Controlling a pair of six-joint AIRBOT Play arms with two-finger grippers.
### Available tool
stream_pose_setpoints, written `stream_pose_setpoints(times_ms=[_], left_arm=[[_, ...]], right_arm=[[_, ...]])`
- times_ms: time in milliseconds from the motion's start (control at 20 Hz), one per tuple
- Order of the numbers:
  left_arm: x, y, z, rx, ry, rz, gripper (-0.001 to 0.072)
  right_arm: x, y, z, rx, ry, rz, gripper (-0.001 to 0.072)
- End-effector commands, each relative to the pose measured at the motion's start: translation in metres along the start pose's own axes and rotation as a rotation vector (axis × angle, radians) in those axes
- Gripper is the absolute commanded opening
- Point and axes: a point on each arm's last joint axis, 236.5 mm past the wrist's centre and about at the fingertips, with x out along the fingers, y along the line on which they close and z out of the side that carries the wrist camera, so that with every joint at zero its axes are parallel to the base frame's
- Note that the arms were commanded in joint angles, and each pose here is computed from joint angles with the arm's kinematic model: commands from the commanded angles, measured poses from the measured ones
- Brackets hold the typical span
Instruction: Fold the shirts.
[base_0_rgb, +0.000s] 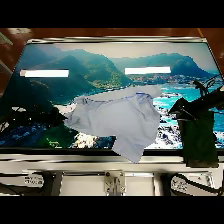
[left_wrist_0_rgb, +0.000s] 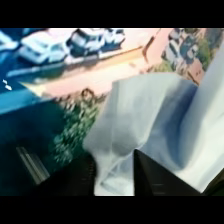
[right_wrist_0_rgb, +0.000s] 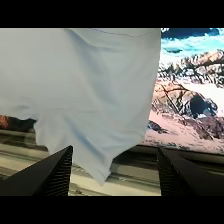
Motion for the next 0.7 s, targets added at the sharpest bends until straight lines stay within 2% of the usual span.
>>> stream_pose_setpoints(times_ms=[0, 50, 100, 300, 500, 650], left_arm=[[0.003, -0.007, 0.01, 0.024, -0.031, -0.01, 0.024], [0.001, -0.012, 0.012, 0.051, -0.032, -0.018, 0.012], [-0.003, -0.019, 0.014, 0.094, -0.029, -0.029, 0.0039], [-0.016, -0.046, 0.014, 0.244, 0.006, -0.073, 0.0039], [-0.029, -0.062, 0.014, 0.325, -0.005, -0.091, 0.0038], [-0.041, -0.074, 0.011, 0.398, -0.033, -0.1, 0.0038]], right_arm=[[0.002, -0.03, -0.016, -0.001, 0.065, -0.116, 0.064], [0.008, -0.044, -0.026, 0.011, 0.102, -0.16, 0.0641], [0.019, -0.049, -0.036, 0.028, 0.136, -0.158, 0.0641], [0.081, -0.019, -0.061, 0.123, 0.161, 0.076, 0.064], [0.118, -0.03, -0.075, 0.208, 0.136, 0.089, 0.064], [0.136, -0.02, -0.074, 0.261, 0.083, 0.168, 0.064]])
